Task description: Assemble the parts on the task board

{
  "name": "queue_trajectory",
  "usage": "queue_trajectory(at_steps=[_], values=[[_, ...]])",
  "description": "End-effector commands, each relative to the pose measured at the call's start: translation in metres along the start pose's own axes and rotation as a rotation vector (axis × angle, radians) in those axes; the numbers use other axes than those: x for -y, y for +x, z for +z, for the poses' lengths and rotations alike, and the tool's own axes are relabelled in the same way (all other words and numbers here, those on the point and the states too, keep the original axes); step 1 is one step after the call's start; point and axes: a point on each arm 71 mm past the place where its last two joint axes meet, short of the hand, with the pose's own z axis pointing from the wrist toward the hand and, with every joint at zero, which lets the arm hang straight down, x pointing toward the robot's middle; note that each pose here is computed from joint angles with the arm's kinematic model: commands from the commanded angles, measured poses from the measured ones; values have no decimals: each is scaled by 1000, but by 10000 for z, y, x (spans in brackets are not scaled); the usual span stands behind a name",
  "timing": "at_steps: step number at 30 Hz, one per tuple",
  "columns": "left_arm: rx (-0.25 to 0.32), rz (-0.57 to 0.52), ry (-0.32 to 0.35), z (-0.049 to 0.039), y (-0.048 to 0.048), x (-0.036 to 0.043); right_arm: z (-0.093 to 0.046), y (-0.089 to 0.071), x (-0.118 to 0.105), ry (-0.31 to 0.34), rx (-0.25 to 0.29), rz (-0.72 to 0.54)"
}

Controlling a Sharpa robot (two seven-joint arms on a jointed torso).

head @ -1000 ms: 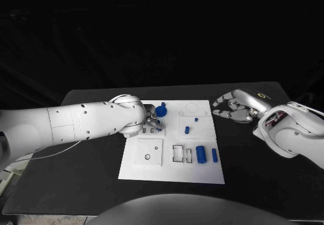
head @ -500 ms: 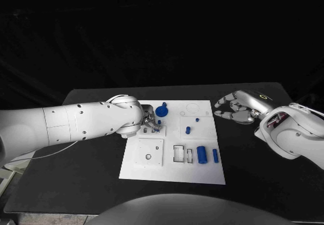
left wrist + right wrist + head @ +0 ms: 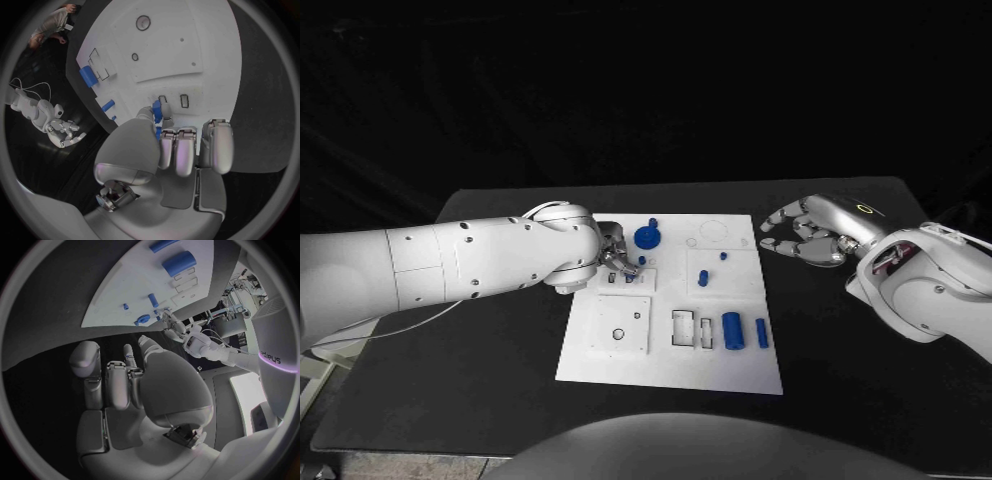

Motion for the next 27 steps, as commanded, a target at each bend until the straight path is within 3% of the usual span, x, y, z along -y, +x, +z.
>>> queue_trajectory(at_steps=[1, 16, 27], values=[[32, 12, -4, -4, -10, -8, 0, 9, 5, 5, -8, -1], [29, 10, -19, 23, 131, -88, -4, 12, 18, 10, -11, -2], [26, 8, -24, 13, 143, -128, -2, 17, 23, 13, -14, -1]])
